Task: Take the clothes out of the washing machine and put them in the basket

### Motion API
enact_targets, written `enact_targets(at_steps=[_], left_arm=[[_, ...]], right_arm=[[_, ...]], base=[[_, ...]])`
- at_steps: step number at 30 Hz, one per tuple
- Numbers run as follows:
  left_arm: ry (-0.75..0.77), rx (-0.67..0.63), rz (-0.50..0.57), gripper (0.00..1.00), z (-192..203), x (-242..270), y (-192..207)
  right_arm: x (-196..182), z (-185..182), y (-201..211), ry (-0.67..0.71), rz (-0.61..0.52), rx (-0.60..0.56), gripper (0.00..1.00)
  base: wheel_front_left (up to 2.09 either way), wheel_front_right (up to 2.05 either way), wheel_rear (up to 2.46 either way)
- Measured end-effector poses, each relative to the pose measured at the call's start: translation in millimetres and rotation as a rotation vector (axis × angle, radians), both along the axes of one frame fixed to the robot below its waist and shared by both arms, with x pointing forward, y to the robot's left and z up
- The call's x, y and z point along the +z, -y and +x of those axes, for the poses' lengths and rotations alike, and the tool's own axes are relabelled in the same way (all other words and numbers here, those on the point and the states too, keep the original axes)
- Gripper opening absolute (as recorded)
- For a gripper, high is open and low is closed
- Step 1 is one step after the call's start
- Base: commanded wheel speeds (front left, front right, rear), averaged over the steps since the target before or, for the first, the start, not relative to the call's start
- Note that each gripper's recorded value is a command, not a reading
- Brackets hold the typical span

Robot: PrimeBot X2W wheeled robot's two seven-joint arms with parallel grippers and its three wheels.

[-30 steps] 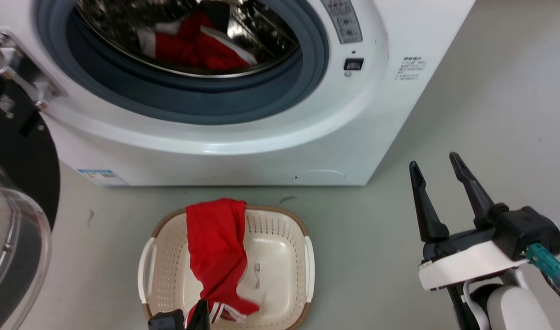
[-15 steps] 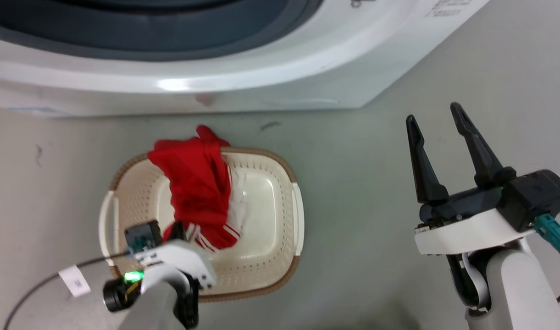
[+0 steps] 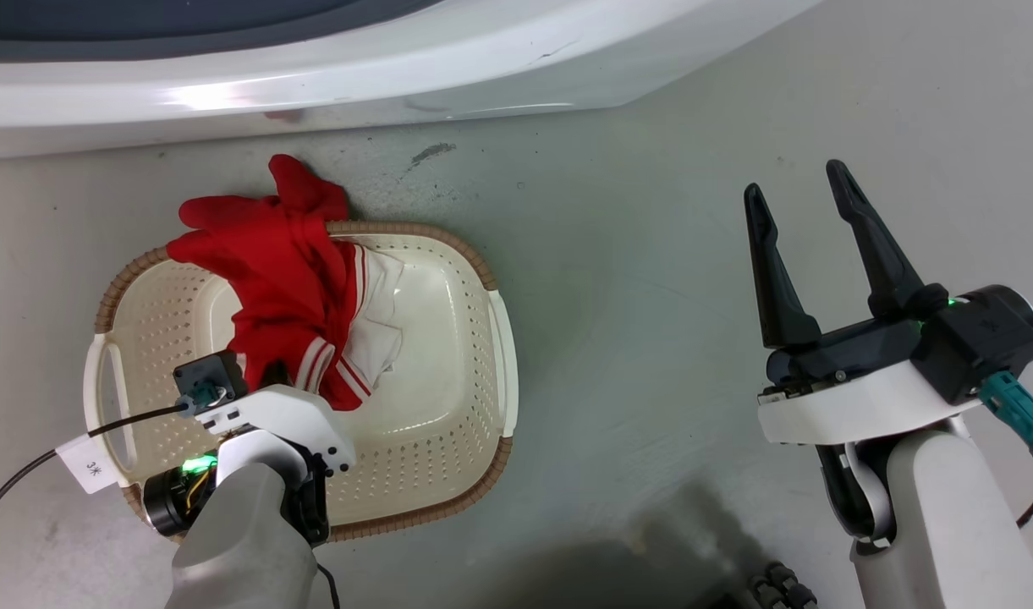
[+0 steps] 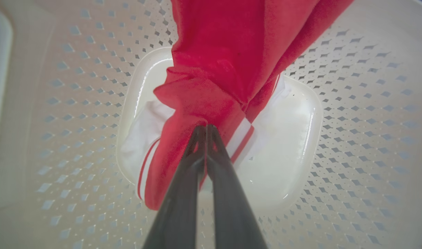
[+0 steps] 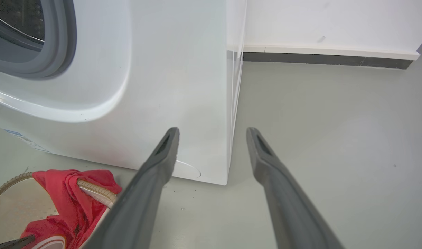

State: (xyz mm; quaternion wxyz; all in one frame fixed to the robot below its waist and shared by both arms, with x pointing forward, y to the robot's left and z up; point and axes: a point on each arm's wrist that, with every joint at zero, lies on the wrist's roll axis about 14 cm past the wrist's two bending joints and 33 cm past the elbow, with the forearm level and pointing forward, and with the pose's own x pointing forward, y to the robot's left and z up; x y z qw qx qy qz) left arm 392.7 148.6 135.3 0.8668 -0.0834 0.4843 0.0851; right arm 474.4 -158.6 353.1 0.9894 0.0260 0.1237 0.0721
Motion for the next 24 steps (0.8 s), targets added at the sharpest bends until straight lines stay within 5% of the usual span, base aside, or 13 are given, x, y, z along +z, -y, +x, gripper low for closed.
enact_targets(at_steps=[2,13,24], left_arm=[[-0.003,0.009,0.002,1.0,-0.5,1.1,-1.7],[0.047,-0.002,0.013,1.0,-22.8,46.3,-10.5],[0.36,-0.061,0.012,1.0,-18.1,148.4,-11.0]], right_arm=[[1.8,1.8,0.0,0.008,0.0,0.0,1.0],[42.4,-9.7,1.9,0.08,-0.004,-0.008,1.0],[116.3,-42.3,-2.6,0.203,-0.002,-0.006,1.0]], base=[[0.0,0.0,0.0],[0.0,0.0,0.0],[0.0,0.0,0.0]])
